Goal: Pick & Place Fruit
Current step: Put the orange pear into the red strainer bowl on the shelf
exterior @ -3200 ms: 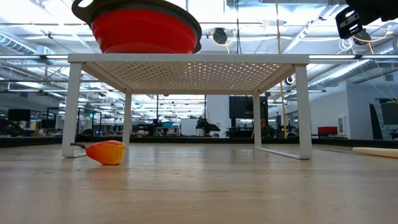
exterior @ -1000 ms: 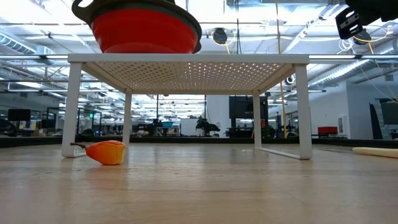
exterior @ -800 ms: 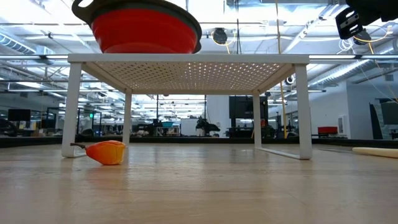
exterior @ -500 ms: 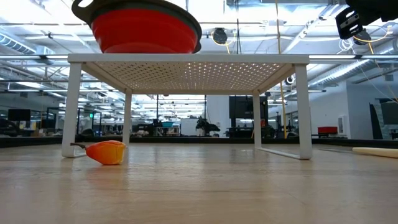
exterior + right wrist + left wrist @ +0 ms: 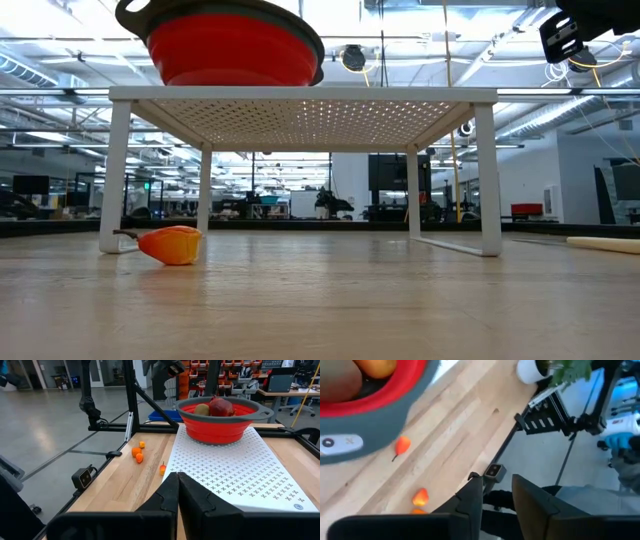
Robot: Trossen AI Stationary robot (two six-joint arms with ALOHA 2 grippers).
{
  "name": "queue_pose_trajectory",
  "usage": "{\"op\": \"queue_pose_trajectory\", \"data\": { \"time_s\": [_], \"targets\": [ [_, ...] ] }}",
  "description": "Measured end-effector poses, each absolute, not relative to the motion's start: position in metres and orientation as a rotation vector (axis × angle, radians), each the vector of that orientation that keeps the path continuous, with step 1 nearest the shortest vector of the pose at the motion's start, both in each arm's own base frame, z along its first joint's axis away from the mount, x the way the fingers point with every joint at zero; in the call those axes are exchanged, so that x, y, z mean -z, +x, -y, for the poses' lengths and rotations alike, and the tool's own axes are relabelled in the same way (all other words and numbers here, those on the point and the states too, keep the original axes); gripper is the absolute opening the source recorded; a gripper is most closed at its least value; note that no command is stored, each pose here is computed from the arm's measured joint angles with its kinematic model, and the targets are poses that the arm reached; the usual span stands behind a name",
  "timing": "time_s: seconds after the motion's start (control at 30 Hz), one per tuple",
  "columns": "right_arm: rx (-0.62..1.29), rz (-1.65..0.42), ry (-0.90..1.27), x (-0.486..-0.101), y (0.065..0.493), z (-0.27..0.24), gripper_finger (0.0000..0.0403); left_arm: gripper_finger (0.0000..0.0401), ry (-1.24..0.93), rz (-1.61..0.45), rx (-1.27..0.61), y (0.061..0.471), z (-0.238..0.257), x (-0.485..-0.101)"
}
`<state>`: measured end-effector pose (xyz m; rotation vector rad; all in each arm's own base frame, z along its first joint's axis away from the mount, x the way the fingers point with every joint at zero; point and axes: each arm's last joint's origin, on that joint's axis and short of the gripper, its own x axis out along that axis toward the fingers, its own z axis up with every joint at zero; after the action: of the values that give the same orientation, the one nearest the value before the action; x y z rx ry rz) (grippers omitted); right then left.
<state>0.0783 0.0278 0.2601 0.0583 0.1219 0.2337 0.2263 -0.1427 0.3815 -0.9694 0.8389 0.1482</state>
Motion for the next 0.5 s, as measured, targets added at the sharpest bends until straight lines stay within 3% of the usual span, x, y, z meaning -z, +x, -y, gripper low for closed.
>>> {"op": "queue_pose_trajectory", "data": {
  "time_s": [0.5],
  "targets": [
    [-0.234, -0.118, 0.061, -0.261, 0.078, -0.028, 0.0000, 0.0007, -0.858, -0.822, -0.118, 0.213, 0.166, -0.378]
  ]
}}
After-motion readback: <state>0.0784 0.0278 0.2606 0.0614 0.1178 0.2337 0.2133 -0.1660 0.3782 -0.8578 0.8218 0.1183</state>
